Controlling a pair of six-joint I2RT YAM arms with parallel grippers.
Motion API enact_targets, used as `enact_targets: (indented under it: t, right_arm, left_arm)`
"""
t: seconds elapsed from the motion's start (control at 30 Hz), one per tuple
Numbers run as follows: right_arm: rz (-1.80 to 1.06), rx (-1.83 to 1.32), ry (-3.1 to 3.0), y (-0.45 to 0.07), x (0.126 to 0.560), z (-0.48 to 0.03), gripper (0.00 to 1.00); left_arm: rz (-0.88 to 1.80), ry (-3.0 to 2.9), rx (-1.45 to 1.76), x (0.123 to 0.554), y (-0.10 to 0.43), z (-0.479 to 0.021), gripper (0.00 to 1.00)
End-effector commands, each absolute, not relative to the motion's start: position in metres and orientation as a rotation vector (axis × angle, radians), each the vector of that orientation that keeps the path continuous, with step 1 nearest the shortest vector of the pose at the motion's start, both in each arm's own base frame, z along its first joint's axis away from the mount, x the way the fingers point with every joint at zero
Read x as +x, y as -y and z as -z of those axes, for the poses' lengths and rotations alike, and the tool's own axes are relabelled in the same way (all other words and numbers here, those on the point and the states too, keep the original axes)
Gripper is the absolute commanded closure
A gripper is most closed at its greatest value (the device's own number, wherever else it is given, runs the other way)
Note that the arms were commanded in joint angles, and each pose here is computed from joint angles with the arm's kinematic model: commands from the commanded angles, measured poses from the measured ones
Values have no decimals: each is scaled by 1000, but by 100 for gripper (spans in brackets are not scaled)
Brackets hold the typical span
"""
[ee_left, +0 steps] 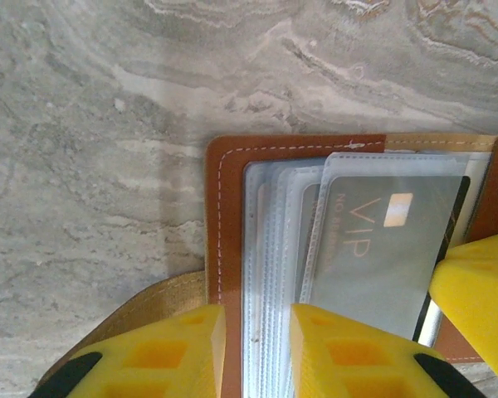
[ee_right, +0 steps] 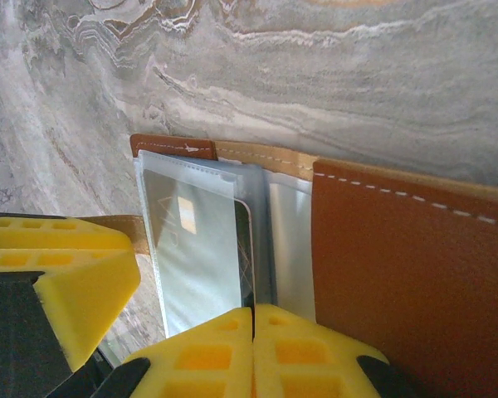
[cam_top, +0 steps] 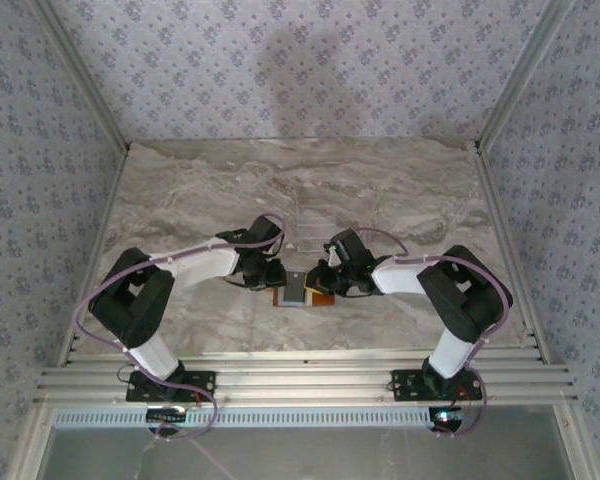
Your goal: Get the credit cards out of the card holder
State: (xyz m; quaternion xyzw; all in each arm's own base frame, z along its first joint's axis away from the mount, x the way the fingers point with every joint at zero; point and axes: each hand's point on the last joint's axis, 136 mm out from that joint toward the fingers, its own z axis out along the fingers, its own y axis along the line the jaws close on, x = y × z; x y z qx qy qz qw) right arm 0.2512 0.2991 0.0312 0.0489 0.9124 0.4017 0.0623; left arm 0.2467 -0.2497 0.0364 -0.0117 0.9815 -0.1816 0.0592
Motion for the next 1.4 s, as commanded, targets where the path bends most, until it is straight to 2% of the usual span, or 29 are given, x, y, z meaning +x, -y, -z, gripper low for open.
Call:
enact_targets:
  t: [0.0, 0.27, 0.73, 1.23, 1.3, 1.37]
  right_arm:
    - [-1192, 133, -2776, -300, 249, -29, 93]
    - [-1194, 131, -2777, -300, 249, -30, 93]
    - [-1176, 140, -2778, -296, 247, -30, 94]
    - [-1093, 206, -2760, -274, 250, -33, 99]
    - [-1105, 202, -2754, -275, 251, -35, 98]
    - [-1145, 189, -2744, -280, 251, -38, 90]
  left_arm:
    - [617, -2945, -29, 253, 260, -44, 72]
    - [615, -2962, -30, 253, 261, -34, 72]
    - [457, -3022, -42, 247, 243, -17, 79]
    - [417, -3048, -42, 241, 236, -12, 80]
    - [415, -3049, -38, 241, 237, -11, 80]
    - [416, -3051, -40, 241, 237, -11, 80]
